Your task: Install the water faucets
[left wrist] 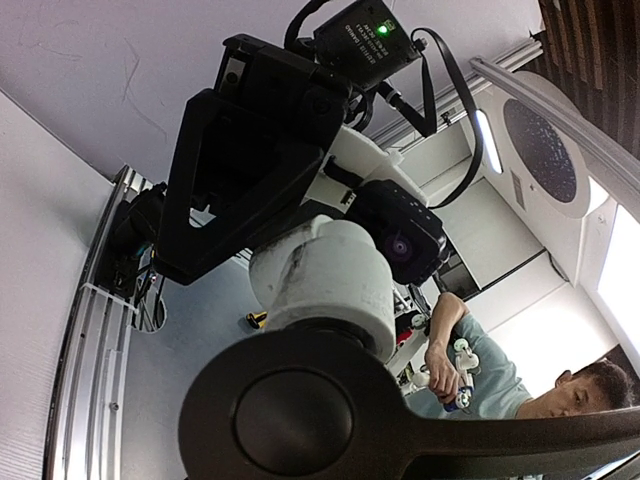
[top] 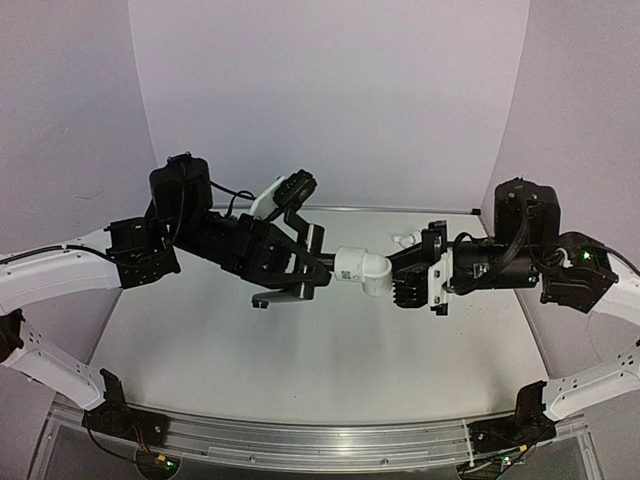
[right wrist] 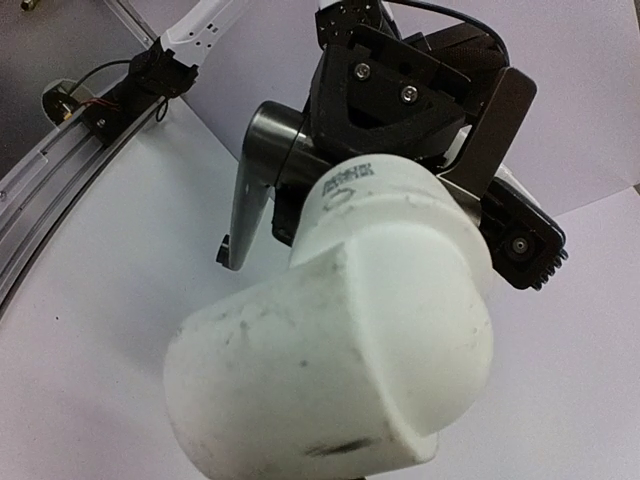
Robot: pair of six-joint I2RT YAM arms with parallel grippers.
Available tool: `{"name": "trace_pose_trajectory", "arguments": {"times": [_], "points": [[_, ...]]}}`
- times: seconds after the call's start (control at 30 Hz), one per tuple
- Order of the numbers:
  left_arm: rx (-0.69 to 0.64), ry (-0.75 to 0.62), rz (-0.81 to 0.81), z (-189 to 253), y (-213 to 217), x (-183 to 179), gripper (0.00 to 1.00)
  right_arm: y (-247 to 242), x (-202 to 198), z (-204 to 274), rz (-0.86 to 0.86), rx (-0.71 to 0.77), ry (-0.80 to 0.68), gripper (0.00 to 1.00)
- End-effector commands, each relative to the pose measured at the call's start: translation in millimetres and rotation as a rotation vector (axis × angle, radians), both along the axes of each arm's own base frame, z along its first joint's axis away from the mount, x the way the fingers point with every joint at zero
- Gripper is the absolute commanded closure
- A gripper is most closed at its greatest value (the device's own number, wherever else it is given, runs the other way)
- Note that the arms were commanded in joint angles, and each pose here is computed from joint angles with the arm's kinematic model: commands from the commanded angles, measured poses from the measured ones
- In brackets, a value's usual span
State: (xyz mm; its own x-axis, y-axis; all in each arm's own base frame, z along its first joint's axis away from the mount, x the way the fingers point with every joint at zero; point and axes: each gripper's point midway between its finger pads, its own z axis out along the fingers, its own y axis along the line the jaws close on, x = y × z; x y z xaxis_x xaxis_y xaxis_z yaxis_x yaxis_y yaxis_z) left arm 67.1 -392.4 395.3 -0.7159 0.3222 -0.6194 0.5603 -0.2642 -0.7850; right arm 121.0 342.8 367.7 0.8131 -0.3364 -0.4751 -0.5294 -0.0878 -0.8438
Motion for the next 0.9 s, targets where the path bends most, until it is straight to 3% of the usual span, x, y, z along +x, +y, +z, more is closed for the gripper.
{"name": "trace_pose_trajectory", "arguments": {"times": [0.0, 0.27, 0.6, 0.87], "points": [[-0.129, -0.078, -0.006, 37.6, 8.6, -4.9, 1.0, -2.1, -7.2, 20.1, 0.039, 0.061, -0.018, 0.94], [-0.112, -0.077, 0.046, 35.5, 1.0, 5.6, 1.0, -1.1, -20.3, 19.9, 0.122, 0.053, -0.057, 0.86], [-0.111, -0.094, 0.107, 37.4, -1.9, 14.7, 1.0, -2.3, -35.2, 13.4, 0.201, 0.026, -0.093, 0.86], [-0.078, -0.087, 0.127, 29.5, -7.2, 20.6, 1.0, 1.1, -38.8, 31.1, 0.208, 0.091, -0.101, 0.86]]}}
